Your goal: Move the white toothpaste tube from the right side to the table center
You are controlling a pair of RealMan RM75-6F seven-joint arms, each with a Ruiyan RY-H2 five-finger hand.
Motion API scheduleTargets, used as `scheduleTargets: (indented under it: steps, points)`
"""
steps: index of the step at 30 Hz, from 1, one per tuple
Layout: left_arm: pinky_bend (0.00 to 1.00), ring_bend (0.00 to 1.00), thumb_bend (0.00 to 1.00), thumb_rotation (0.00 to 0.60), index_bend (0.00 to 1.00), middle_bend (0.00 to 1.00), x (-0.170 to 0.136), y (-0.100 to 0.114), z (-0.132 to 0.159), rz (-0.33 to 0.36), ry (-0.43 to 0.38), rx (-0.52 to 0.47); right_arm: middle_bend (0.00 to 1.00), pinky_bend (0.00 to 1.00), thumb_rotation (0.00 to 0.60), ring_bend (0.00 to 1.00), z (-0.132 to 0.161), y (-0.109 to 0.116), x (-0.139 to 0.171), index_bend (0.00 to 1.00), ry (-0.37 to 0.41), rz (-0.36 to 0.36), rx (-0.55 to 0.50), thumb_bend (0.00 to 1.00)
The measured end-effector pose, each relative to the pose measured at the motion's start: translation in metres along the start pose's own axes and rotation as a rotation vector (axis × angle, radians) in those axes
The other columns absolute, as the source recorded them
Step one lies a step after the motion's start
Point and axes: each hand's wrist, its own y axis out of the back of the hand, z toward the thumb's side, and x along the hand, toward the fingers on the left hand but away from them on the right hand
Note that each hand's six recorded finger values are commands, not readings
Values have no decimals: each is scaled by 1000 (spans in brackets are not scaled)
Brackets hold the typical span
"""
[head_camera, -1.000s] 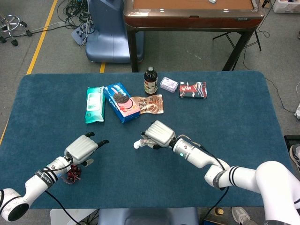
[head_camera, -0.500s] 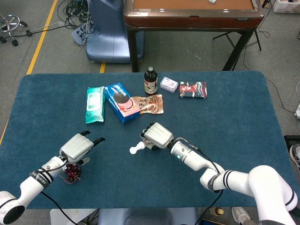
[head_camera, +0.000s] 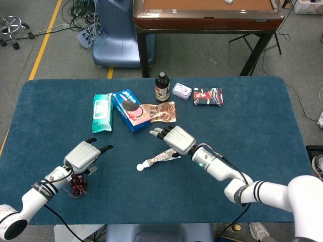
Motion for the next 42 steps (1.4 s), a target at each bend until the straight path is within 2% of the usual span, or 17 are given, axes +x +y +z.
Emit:
scheduleTargets:
  steps: [4,7,13,18,23,30,36,42]
  points:
    - [129,523,246,600,129,566,-1,2,-11,34,42,-21,144,244,600,196,-29,17,23,0,-80,-18,5,90]
    - [129,484,246,600,128,481,-5,2,-26,71,100,-50,142,244,600,191,-57,27,49,0,-174,-34,-12,15]
    - [129,379,246,600,120,362,-20,-4,-63,153,234,-109,137,244,600,160,-106,32,112,0,-362,-57,-38,0]
    - [129,335,246,600,115,343,-39,-17,-91,218,341,-138,119,238,600,126,-133,21,161,0,-474,-43,-49,0]
    - [129,317,246,600,114,340,-59,-33,-107,275,425,-165,119,238,600,126,-142,8,196,0,-542,-50,-83,0]
    - [129,313,246,600,115,337,-91,-55,-116,348,522,-182,124,238,600,126,-145,-7,251,0,-659,-95,-96,0]
    - [128,313,246,600,116,336,-115,-67,-113,368,570,-187,139,238,600,126,-137,-24,299,0,-759,-119,-129,0]
    - [128,313,246,600,116,336,-127,-73,-101,365,577,-200,160,238,600,126,-124,-36,323,0,-798,-130,-166,0]
